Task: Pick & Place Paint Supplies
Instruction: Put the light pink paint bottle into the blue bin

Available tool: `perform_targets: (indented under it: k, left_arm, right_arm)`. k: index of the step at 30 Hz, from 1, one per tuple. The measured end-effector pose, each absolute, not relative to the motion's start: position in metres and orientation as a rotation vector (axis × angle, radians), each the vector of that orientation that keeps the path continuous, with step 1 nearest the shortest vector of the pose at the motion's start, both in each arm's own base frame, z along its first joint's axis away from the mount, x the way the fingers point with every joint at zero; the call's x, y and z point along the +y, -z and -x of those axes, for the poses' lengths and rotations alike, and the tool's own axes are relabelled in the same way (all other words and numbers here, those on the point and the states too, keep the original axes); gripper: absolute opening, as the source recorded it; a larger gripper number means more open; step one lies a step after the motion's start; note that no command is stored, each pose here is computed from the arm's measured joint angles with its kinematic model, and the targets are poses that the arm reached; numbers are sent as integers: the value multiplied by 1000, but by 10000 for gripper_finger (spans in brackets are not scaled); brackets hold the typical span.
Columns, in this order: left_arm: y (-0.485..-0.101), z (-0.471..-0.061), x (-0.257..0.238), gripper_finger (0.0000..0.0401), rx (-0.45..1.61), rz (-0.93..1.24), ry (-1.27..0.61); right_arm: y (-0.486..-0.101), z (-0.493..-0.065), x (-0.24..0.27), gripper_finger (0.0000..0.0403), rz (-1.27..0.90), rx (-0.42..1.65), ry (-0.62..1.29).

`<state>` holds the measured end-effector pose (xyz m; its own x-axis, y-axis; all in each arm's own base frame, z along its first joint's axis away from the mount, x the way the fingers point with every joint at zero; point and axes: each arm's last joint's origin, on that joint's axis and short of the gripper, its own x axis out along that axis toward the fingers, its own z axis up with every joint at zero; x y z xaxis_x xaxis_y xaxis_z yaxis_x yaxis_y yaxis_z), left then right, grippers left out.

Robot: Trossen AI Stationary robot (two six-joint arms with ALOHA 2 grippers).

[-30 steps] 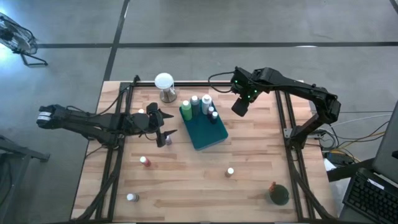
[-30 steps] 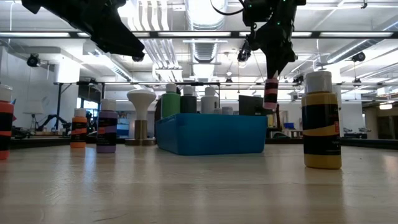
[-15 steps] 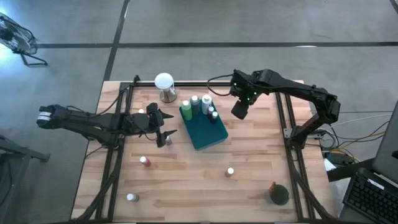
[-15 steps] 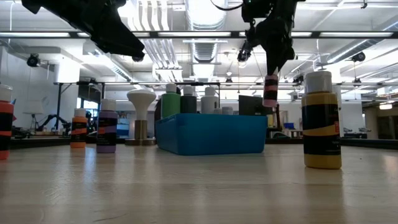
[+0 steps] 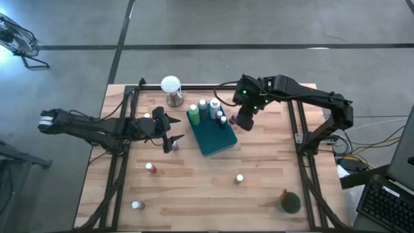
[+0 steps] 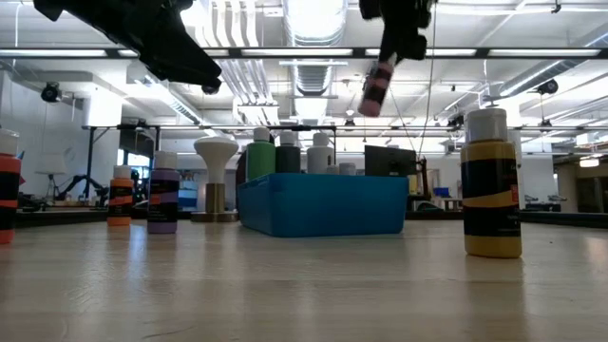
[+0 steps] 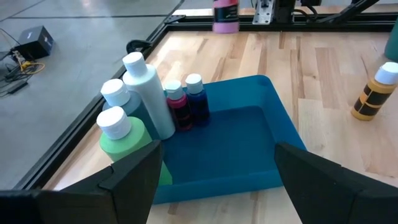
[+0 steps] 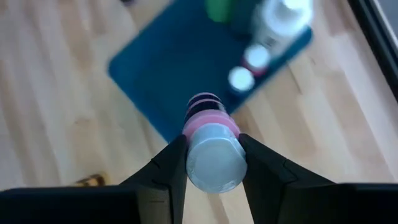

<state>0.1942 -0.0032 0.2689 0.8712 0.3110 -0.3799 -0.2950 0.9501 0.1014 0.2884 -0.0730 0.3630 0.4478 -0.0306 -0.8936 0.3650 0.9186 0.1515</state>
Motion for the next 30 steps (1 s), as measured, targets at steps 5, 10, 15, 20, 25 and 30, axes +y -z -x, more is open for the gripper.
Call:
perform_targets:
  k: [5,10,15,20,25,30]
  left_arm:
    - [-269,-194,-3,314,403,-40,-318]
    - [-269,-194,-3,314,403,-36,-319]
    - [-269,-195,-3,314,404,-36,-319]
    - [-269,-194,-3,314,406,-36,-319]
    - [-269,-194,-3,314,410,-63,-313]
    - [-269,-194,-3,314,410,-64,-313]
  right_arm:
    - [-372,-298,-54,113,-292,1050,176]
    - [-371,-317,-44,113,-254,1044,132]
    - [-357,-343,-44,113,-198,1078,89]
    - [-339,-370,-48,113,-179,1129,92]
    - [-327,-394,-51,113,-168,1161,81]
    - [-301,-416,-54,113,-114,1260,44]
